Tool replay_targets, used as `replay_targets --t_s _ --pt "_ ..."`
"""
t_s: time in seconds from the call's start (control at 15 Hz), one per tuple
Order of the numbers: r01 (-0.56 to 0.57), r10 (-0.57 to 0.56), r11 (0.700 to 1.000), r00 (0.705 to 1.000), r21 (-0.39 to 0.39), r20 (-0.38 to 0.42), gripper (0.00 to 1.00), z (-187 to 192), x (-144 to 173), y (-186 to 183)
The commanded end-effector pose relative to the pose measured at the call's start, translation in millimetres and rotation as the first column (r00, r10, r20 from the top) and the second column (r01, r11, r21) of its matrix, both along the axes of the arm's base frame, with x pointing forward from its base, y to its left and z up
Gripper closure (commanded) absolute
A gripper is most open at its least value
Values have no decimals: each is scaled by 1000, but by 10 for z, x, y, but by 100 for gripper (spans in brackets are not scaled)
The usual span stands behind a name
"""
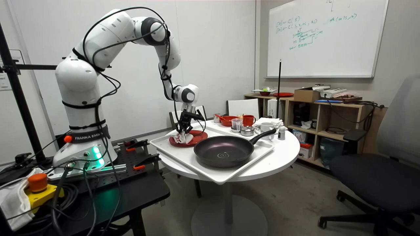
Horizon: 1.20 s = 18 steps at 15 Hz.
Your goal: Wipe the red plate with the white cloth
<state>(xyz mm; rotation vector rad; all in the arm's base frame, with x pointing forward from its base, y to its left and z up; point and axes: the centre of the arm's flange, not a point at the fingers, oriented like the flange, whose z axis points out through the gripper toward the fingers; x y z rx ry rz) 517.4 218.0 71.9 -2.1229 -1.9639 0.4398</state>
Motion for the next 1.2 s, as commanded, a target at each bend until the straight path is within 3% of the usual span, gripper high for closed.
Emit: replay_targets --t_s 0.0,0.4,0.8,1.13 --pt "-9 9 1000 999 -11 52 93 38 21 90" --pt "55 -58 998 991 22 124 93 145 313 65" --pt "190 -201 979 961 75 189 93 339 736 -257" --pt "246 -264 964 939 105 222 93 405 822 -432"
